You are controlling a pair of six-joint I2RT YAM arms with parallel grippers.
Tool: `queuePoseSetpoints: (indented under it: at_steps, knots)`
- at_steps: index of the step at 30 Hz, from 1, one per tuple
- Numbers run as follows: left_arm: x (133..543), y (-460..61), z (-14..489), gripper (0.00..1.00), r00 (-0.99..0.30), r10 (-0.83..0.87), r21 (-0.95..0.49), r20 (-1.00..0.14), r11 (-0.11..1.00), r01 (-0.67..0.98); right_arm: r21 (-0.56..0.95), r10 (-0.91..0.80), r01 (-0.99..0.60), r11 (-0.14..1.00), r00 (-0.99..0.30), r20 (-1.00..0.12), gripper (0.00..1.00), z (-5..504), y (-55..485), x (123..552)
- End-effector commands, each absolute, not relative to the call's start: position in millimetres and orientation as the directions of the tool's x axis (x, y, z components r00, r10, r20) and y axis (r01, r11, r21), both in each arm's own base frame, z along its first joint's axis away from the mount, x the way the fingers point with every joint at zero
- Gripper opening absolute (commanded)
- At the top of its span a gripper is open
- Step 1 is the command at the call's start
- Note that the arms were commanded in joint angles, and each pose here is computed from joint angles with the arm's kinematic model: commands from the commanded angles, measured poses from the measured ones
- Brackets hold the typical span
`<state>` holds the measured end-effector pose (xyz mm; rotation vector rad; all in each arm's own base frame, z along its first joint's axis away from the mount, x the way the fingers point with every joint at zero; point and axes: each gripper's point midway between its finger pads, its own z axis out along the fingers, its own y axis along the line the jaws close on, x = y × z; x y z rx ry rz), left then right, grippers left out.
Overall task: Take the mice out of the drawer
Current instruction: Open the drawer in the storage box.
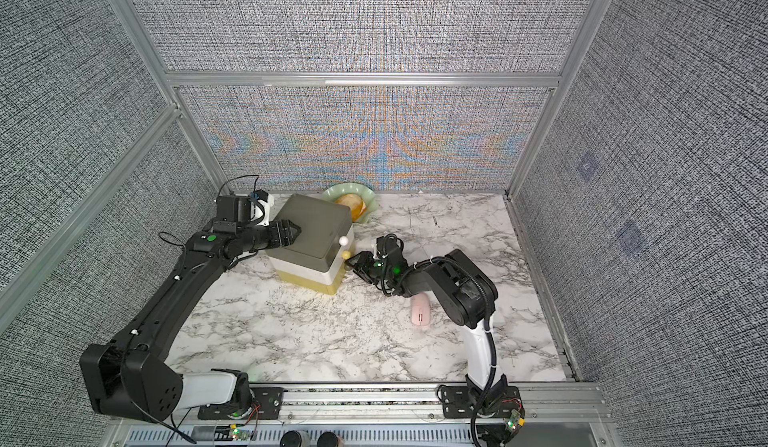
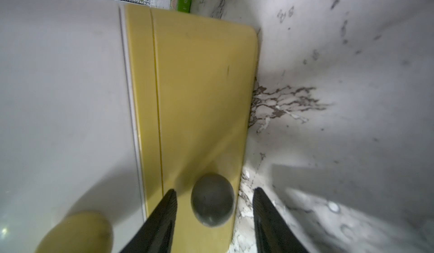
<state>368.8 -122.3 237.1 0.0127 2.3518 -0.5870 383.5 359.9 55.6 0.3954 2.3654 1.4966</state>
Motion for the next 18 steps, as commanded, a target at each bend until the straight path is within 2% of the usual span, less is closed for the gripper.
queuePoseSetpoints:
  at_steps: [1,9,18]
  knots:
    - [370,-119,230,0.78,-0.762,-0.150,-0.394,-0.630,0.907,0.148,0.928,0.406,0.064,0.367,-0.909,-0.098,0.47,63,364,387]
    - [372,-114,217,0.78,-0.779,-0.158,-0.376,-0.607,0.920,0.107,0.928,0.407,0.065,0.368,-0.908,-0.098,0.33,57,365,389]
    - [373,-103,202,0.78,-0.788,-0.172,-0.338,-0.591,0.940,0.049,0.932,0.415,0.070,0.357,-0.905,-0.091,0.22,57,361,387]
